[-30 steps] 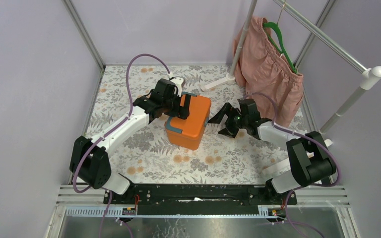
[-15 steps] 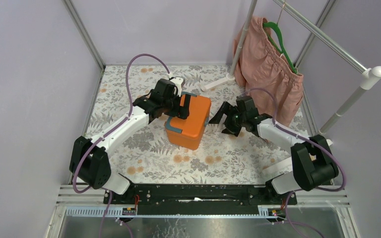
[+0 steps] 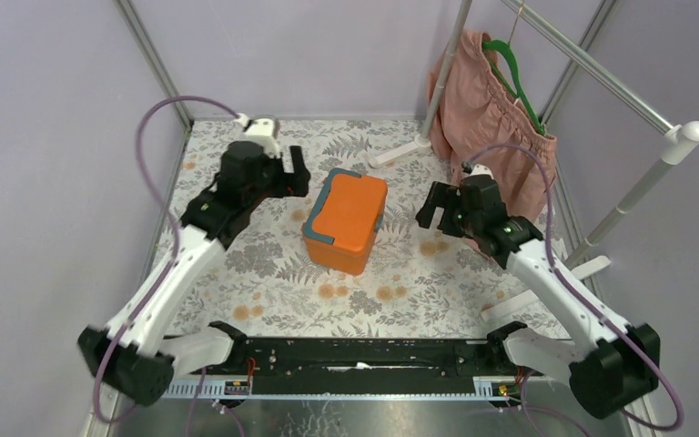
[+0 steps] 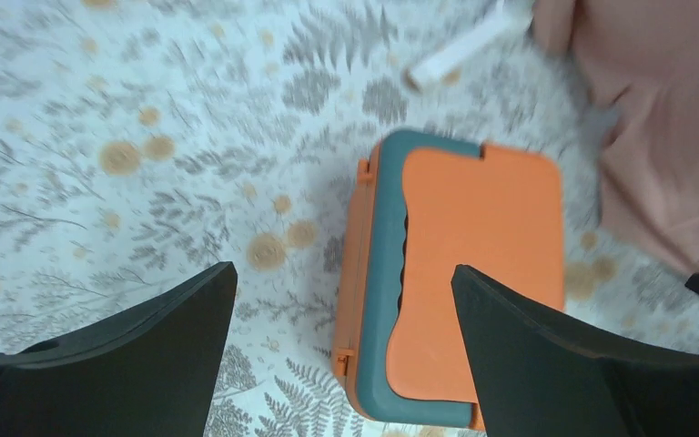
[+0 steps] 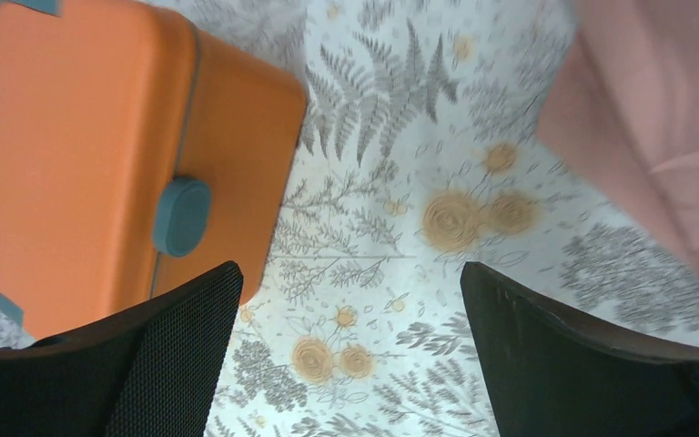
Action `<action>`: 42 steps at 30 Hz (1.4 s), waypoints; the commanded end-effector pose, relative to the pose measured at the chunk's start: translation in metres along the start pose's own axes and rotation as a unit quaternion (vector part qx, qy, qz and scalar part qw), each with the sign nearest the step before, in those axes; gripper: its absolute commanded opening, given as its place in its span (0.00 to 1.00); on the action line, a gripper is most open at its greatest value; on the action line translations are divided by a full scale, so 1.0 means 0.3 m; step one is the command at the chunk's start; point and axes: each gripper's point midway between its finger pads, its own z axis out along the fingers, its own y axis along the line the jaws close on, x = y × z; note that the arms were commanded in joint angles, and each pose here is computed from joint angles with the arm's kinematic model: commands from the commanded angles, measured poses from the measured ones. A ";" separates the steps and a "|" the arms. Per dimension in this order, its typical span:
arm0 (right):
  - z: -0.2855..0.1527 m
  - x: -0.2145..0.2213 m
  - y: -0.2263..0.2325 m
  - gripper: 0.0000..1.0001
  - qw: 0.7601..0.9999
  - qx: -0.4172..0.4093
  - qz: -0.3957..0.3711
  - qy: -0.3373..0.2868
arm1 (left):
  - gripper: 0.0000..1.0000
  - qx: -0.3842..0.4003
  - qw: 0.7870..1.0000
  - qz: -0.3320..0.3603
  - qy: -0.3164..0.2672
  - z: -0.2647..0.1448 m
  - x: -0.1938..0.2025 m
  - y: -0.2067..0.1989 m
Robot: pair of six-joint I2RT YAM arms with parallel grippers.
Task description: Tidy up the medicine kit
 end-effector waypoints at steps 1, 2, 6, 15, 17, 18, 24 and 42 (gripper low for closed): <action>-0.163 -0.167 0.014 1.00 0.990 0.000 -0.093 -0.108 | 0.97 -0.038 0.991 -0.035 -0.126 -0.151 -0.146 0.062; -0.193 -0.189 0.023 1.00 0.986 -0.008 -0.105 -0.126 | 0.97 -0.045 0.989 -0.039 -0.137 -0.177 -0.146 0.076; -0.286 -0.248 0.041 1.00 0.972 -0.027 -0.140 -0.188 | 0.98 -0.098 0.976 -0.065 -0.184 -0.276 -0.126 0.164; -0.392 -0.294 0.007 1.00 0.950 -0.021 -0.147 -0.274 | 0.99 -0.168 0.949 -0.116 -0.239 -0.415 -0.017 0.300; -0.409 -0.301 -0.007 1.00 0.946 -0.017 -0.140 -0.293 | 0.99 -0.188 0.943 -0.126 -0.245 -0.430 -0.003 0.329; -0.419 -0.306 -0.017 1.00 0.943 -0.013 -0.136 -0.305 | 0.99 -0.198 0.940 -0.129 -0.246 -0.432 0.003 0.341; -0.437 -0.302 -0.075 1.00 0.933 0.012 -0.123 -0.339 | 0.99 -0.243 0.935 -0.121 -0.229 -0.414 0.034 0.387; -0.370 -0.235 -0.097 1.00 0.947 0.018 -0.132 -0.291 | 0.99 -0.236 0.934 -0.117 -0.242 -0.426 0.058 0.393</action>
